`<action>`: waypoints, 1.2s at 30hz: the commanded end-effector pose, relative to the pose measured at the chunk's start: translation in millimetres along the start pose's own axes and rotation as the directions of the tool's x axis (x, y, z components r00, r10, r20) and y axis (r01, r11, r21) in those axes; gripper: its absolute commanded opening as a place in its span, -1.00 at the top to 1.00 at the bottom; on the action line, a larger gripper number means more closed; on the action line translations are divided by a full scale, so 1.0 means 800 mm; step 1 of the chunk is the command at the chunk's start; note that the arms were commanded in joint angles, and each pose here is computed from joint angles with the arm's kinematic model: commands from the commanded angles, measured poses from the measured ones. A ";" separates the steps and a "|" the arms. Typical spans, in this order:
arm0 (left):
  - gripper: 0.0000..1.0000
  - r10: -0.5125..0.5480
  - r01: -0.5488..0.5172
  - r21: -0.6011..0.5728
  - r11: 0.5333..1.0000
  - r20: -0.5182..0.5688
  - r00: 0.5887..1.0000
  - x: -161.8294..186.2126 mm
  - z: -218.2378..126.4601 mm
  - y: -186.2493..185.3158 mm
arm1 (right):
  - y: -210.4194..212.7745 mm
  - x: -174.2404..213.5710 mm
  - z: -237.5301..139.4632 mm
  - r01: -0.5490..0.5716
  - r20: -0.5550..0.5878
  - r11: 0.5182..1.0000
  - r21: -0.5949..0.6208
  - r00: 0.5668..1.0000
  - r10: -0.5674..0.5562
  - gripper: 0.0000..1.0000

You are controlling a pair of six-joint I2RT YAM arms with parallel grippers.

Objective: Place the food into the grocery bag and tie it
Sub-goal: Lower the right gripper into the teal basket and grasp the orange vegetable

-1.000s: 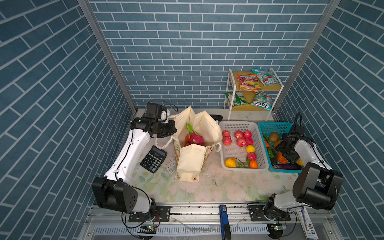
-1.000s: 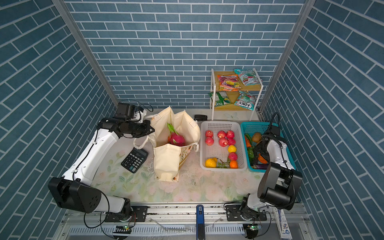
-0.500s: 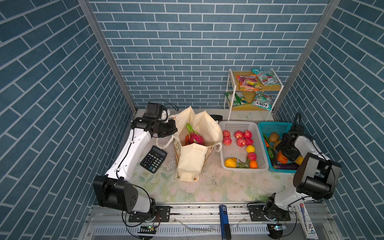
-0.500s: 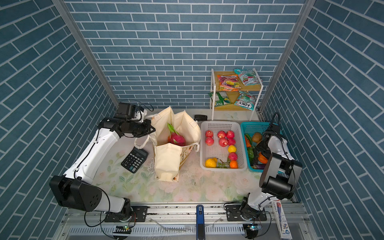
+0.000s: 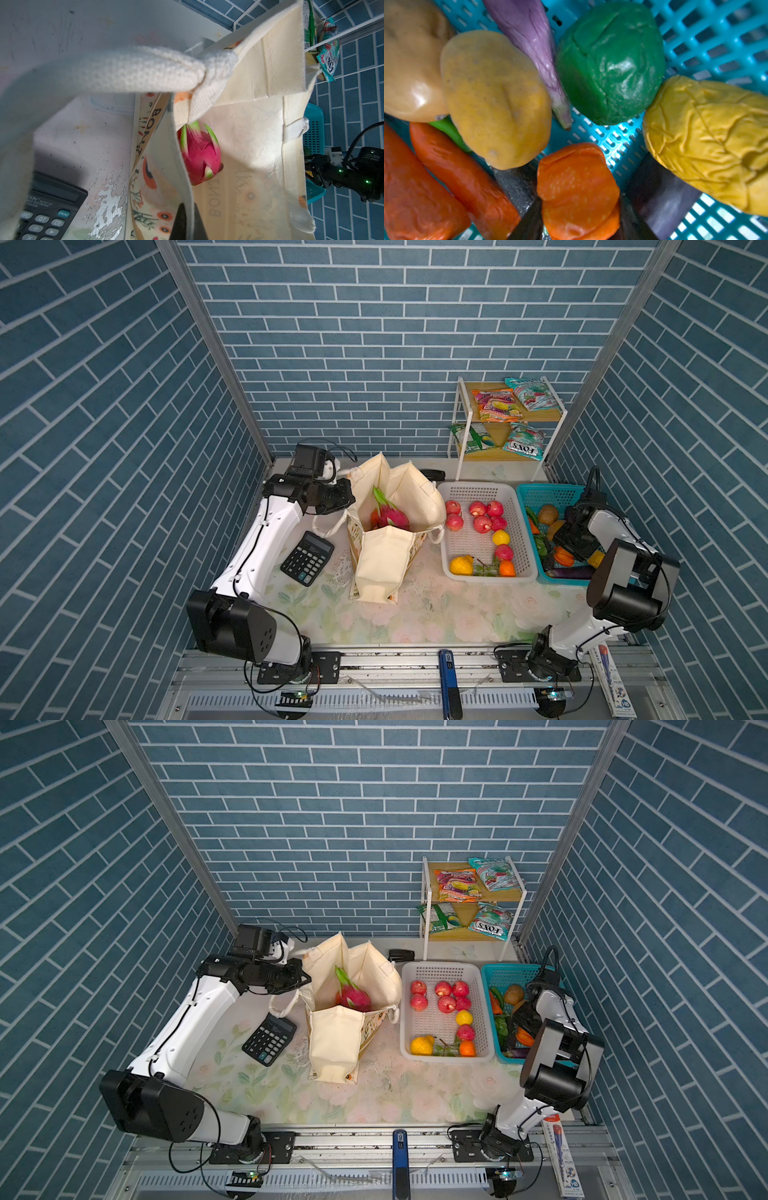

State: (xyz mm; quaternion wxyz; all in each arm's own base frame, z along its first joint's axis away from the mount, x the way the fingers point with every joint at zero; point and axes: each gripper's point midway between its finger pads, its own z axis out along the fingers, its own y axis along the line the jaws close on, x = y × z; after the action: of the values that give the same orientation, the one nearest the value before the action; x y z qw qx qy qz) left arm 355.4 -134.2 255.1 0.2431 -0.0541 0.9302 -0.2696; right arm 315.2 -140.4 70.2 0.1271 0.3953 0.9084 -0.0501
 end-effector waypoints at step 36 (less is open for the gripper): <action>1.00 -0.021 0.022 0.017 1.000 -0.034 0.999 0.001 0.022 0.001 | 0.121 0.022 -0.245 0.141 0.270 0.806 -0.575 0.962 0.025 0.38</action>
State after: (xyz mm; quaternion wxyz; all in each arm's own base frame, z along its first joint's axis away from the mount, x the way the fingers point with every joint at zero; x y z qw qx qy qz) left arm 362.2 -138.7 251.1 0.2384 -0.0573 0.9281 -0.2803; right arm 324.4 -51.2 232.2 0.3367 0.3313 0.8718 0.1299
